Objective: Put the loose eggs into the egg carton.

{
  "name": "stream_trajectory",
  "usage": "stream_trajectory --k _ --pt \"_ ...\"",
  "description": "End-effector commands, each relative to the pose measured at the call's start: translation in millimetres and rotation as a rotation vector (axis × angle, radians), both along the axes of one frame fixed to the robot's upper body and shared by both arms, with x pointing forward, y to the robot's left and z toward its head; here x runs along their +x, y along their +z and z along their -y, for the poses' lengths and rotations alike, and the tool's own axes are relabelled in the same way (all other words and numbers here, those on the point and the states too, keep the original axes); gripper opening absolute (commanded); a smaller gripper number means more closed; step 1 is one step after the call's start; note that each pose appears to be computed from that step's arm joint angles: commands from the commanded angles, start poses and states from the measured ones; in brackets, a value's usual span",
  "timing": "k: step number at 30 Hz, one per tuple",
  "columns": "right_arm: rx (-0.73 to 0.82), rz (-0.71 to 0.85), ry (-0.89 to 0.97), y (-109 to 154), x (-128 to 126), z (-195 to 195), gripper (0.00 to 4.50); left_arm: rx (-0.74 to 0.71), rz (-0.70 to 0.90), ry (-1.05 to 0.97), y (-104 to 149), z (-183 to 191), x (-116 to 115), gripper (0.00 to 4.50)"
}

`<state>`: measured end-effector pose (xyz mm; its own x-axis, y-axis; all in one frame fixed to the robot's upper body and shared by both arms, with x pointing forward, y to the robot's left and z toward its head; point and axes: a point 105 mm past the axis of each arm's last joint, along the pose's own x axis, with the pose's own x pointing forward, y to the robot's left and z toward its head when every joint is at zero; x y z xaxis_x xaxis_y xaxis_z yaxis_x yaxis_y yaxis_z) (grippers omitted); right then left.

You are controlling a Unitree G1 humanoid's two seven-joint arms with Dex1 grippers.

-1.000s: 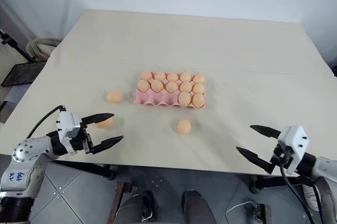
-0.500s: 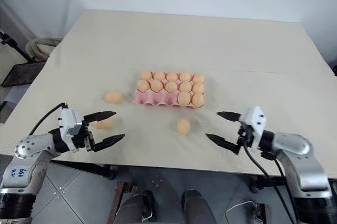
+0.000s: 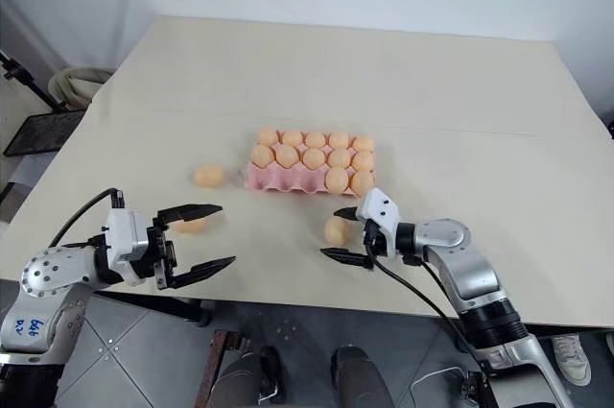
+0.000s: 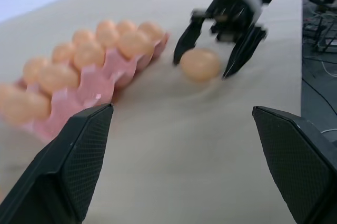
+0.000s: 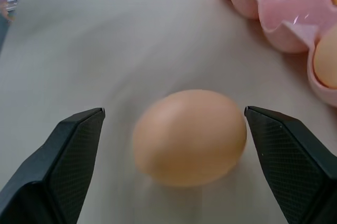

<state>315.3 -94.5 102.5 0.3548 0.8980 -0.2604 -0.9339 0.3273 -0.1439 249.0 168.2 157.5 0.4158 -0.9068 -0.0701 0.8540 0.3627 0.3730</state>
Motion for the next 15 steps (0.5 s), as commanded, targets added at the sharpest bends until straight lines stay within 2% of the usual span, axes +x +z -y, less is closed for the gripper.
stream_trajectory --k 1,2,4,6,11,15 --pt "0.039 0.053 0.01 11 2 -4 3.81 -0.006 0.002 -0.014 4 0 -5 4.5" --pt "0.044 0.06 0.012 12 2 -5 3.56 -0.004 -0.007 -0.003 2 -3 -4 4.5" --pt "0.058 0.066 0.016 15 2 -5 2.75 -0.008 -0.02 0.013 0 -8 -4 4.5" --pt "0.066 0.086 0.018 20 3 -7 2.41 -0.022 -0.026 0.039 0 -11 -2 4.5" --pt "0.159 0.128 0.02 52 9 -29 2.38 -0.151 -0.037 0.152 9 -27 4 4.5" --pt "0.184 0.162 -0.022 73 27 -53 2.38 -0.158 -0.02 0.274 7 -39 10 4.5"
